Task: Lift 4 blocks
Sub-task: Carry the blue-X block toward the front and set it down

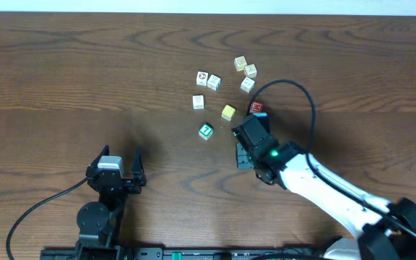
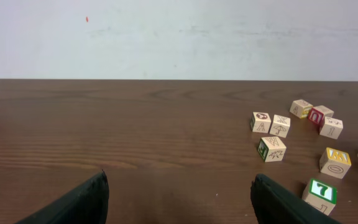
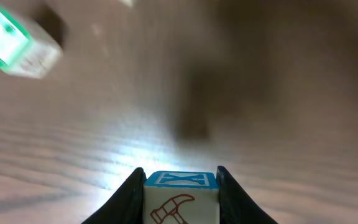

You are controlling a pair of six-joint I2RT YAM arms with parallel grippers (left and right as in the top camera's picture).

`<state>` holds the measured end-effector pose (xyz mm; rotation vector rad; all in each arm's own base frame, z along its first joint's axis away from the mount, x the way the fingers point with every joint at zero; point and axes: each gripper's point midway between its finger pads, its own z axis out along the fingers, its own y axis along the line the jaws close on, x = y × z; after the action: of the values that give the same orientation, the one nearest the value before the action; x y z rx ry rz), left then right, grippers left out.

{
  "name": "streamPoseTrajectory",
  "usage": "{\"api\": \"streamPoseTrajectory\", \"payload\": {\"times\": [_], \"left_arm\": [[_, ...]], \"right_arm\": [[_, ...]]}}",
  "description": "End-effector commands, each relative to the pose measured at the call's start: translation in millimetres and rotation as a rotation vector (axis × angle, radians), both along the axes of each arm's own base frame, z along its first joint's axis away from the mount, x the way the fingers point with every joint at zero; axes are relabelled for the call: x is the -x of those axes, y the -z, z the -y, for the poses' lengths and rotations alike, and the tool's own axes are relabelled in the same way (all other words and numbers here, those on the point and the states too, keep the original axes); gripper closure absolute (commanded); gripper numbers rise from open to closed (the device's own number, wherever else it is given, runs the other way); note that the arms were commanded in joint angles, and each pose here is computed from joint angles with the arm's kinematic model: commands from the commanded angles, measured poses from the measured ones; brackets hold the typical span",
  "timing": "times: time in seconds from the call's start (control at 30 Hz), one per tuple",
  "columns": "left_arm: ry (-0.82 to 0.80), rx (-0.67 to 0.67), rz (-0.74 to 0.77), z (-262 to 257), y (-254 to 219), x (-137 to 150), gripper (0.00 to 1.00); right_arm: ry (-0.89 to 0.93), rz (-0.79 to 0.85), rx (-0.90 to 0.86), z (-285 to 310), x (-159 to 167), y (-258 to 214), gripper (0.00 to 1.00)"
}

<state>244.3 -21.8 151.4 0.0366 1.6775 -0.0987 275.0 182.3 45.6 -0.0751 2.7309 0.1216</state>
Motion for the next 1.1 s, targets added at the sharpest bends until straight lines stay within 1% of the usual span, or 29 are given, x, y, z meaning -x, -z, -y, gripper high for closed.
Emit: {"api": "streamPoseTrajectory", "payload": {"times": [0.0,0.2,0.33,0.63,0.7,0.77,0.83,1.07], "left_arm": [[-0.014,-0.002,-0.052,-2.3,15.5,1.1,0.27],[-0.014,-0.002,-0.052,-2.3,15.5,1.1,0.27],[-0.014,-0.002,-0.052,-2.3,15.5,1.1,0.27],[-0.014,-0.002,-0.052,-2.3,15.5,1.1,0.27],[-0.014,-0.002,-0.052,-2.3,15.5,1.1,0.27],[-0.014,-0.002,-0.052,-2.3,15.5,1.1,0.27],[-0.014,-0.002,-0.052,-2.3,15.5,1.1,0.27],[-0.014,-0.002,-0.052,-2.3,15.5,1.1,0.27]], "right_arm": [[0.017,-0.076,-0.027,-10.7,14.3,16.6,0.99],[0.086,-0.124,-0.019,-10.0,19.9,33.6,0.95],[0.100,-0.139,-0.009,-8.9,20.9,40.9,0.93],[0.113,-0.153,0.022,-6.2,20.0,56.5,0.92],[0.117,-0.146,0.034,-4.2,18.7,57.4,0.88],[0.122,-0.131,0.048,-1.6,16.3,57.3,0.81],[0.124,-0.128,0.052,-0.8,15.6,57.1,0.76],[0.139,-0.092,0.088,6.2,10.1,55.3,0.70]]}}
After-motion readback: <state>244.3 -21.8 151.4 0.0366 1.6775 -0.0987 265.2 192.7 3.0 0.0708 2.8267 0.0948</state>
